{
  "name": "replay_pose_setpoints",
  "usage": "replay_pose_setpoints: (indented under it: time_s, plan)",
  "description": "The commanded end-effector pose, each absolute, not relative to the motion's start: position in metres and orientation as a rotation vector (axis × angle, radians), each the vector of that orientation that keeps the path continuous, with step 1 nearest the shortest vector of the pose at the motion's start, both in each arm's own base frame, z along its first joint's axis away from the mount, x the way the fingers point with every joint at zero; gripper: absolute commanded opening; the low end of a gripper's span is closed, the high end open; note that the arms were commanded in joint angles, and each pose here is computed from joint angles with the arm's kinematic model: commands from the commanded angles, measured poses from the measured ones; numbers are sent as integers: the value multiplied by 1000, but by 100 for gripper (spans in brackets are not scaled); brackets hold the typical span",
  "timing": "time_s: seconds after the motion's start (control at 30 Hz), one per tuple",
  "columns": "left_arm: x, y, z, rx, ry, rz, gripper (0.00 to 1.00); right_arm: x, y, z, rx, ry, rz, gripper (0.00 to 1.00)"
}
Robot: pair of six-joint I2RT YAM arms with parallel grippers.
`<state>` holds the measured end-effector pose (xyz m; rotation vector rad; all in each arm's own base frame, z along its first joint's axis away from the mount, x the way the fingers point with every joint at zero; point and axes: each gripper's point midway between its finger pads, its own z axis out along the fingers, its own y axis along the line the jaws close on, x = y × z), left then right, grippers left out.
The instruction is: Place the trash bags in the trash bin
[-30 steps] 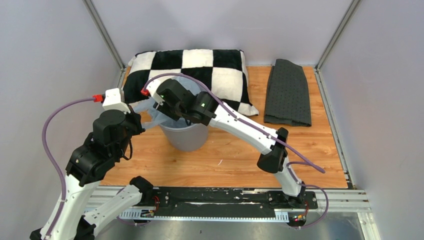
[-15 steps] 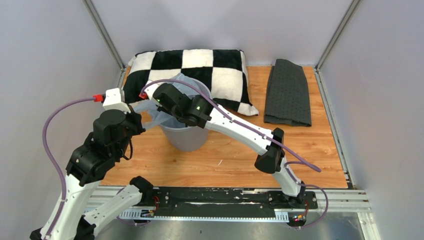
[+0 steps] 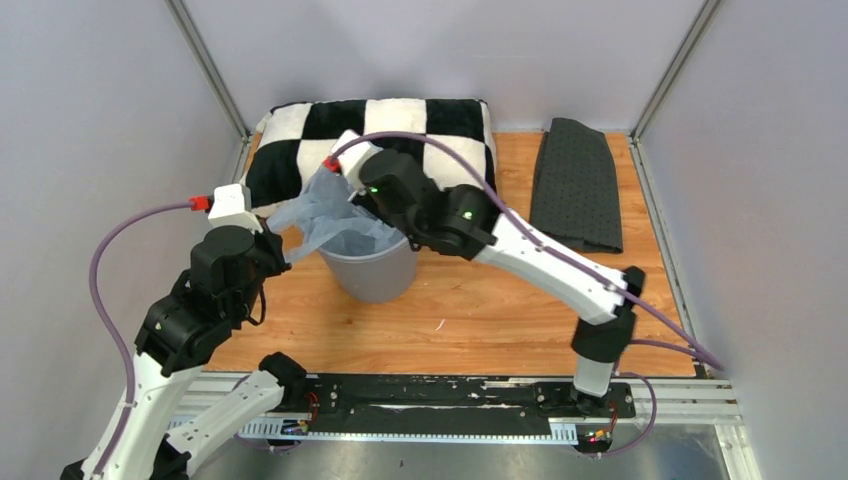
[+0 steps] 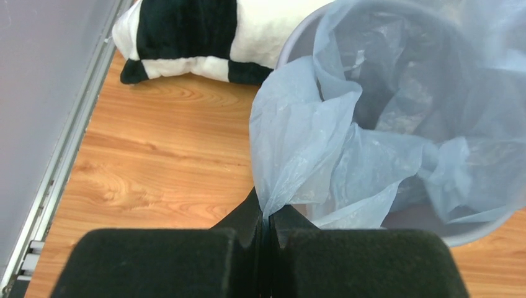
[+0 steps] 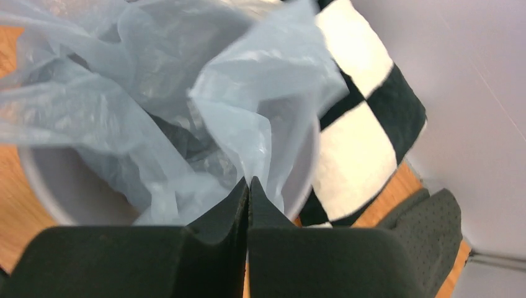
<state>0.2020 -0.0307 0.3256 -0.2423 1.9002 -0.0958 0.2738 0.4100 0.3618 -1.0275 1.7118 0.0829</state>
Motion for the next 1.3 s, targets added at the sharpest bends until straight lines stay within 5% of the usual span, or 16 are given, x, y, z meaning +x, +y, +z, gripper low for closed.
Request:
replay_pose_setpoints:
  time_s: [0.0, 0.43, 1.27]
  plan:
    - [195, -21, 314, -257, 1919, -50, 0, 262, 374, 379, -871, 1750, 163, 0]
    - [187, 5, 278, -346, 1958, 110, 0, 258, 292, 313, -632, 1960, 224, 0]
    - [215, -4, 195, -568, 2028, 218, 0, 296, 277, 233, -478, 2078, 296, 0]
